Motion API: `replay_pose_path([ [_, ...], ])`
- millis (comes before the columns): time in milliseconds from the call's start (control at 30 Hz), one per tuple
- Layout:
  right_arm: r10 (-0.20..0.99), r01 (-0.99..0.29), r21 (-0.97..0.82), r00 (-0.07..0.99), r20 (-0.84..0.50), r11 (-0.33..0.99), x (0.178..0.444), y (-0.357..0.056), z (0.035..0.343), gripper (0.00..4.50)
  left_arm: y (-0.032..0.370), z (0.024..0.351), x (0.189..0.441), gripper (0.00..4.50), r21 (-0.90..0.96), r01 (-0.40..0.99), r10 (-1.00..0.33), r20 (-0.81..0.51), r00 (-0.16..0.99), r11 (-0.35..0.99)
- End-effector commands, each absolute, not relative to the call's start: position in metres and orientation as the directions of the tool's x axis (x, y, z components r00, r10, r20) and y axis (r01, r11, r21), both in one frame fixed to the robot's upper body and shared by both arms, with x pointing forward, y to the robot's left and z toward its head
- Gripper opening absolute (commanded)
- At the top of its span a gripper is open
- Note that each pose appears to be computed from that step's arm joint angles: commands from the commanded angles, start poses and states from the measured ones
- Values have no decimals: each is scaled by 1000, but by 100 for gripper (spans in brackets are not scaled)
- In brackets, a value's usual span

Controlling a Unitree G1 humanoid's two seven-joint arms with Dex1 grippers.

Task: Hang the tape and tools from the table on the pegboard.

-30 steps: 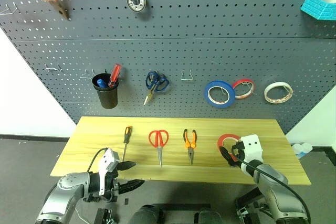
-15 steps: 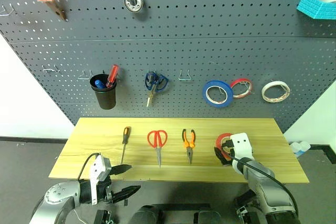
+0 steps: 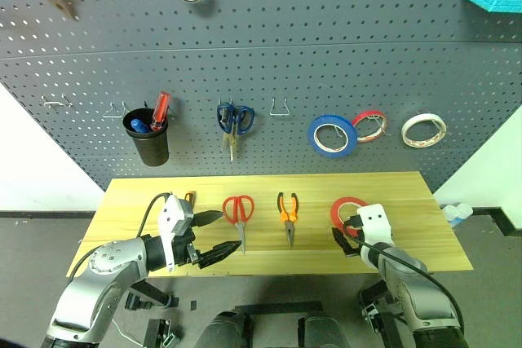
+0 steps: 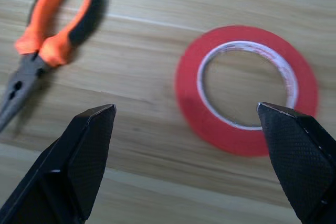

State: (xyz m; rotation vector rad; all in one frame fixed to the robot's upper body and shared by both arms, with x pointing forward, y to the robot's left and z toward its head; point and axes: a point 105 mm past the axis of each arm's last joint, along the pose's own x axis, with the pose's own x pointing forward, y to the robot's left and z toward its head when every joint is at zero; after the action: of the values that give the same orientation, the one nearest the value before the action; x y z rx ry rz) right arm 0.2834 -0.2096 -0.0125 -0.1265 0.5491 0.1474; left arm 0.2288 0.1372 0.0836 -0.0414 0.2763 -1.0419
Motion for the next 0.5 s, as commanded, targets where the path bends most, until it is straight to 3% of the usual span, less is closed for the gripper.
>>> replay_pose_path([
  [33, 102, -174, -116, 880, -464, 978, 297, -210, 9, 450, 139, 95, 222, 448, -167, 858, -868, -206, 452, 486],
  [500, 66, -143, -131, 882, -467, 981, 312, -214, 11, 450, 141, 82, 216, 448, -176, 869, -868, -293, 402, 462],
])
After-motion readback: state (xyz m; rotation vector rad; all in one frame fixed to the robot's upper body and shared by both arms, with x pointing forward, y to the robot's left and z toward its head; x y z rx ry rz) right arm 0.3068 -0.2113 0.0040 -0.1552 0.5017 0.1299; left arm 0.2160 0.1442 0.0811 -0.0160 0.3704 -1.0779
